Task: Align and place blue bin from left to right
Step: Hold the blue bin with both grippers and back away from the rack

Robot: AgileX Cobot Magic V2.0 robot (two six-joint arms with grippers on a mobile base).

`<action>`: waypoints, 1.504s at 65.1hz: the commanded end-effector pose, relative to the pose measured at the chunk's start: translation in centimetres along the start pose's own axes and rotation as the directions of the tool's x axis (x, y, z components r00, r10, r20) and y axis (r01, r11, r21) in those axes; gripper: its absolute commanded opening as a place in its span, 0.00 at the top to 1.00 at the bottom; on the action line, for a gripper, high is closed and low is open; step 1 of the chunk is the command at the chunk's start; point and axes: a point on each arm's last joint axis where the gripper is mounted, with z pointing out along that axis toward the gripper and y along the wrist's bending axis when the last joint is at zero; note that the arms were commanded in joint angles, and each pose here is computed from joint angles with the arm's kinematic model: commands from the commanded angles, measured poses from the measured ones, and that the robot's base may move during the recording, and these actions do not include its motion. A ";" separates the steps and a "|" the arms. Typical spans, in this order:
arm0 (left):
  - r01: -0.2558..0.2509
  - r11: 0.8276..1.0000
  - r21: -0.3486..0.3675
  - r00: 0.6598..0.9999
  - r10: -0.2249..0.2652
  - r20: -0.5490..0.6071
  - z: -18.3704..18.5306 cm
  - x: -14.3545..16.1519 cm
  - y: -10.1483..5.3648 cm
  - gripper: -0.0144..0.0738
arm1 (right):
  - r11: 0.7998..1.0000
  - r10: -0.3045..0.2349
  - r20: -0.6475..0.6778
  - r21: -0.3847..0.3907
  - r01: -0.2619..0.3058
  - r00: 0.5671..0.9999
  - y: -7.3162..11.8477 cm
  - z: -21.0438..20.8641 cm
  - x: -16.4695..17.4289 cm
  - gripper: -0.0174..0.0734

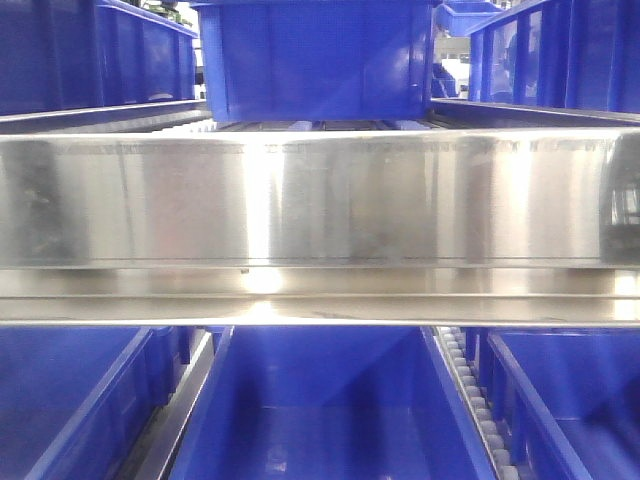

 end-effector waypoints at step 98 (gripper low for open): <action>-0.016 1.000 0.016 0.991 0.014 0.132 -1.4 -1.3 0.1 0.85 | 0.999 -0.021 0.261 -0.031 0.030 0.965 0.2 -1.7 -2.3 0.90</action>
